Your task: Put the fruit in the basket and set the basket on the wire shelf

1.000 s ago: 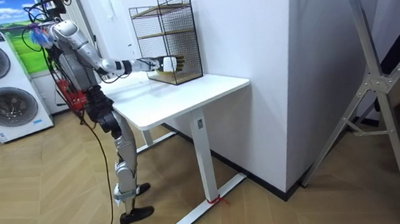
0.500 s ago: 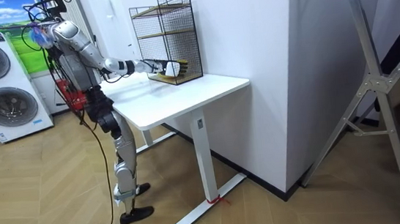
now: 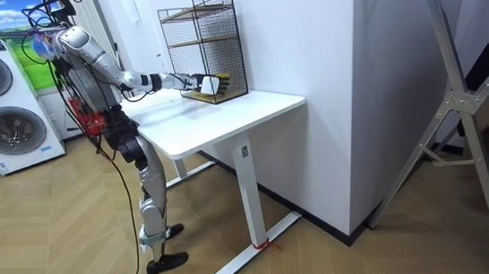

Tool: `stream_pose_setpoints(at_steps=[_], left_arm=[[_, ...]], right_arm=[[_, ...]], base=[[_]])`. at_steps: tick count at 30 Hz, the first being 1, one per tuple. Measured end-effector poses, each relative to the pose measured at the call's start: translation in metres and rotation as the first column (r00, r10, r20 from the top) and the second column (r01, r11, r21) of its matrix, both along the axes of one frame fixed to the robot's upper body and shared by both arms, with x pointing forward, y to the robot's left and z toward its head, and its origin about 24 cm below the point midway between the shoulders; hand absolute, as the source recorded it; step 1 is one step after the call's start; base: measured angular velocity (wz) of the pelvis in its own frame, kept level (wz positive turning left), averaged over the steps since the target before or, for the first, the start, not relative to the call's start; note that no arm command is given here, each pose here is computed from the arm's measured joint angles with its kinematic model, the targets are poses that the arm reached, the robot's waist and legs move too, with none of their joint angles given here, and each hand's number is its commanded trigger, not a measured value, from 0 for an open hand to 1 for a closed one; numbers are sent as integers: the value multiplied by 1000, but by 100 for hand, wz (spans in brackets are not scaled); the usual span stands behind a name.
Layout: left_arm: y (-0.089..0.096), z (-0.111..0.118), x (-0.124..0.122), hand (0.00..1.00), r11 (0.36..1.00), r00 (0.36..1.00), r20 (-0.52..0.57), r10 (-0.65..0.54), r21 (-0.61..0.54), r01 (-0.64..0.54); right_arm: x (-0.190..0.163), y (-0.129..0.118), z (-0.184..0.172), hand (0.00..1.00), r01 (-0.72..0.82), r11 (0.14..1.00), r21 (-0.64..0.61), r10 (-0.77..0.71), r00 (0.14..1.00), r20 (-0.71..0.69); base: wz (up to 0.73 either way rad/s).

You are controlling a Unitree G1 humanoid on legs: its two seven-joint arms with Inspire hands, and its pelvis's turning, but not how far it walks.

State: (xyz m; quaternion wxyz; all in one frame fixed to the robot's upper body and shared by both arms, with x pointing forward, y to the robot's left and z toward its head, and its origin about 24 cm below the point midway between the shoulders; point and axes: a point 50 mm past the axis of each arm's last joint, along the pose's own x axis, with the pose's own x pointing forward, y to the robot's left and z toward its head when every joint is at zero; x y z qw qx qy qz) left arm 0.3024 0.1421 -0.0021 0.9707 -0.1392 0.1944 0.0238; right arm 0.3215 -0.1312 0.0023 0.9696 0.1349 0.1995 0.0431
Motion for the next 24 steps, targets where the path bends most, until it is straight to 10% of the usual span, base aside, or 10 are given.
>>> stream_pose_setpoints(at_steps=[24], left_arm=[[21,46,-19,0,998,972,234,7,63,-23]], right_arm=[[-34,-15,29,0,-37,997,62,24,981,194]], base=[[-1]])
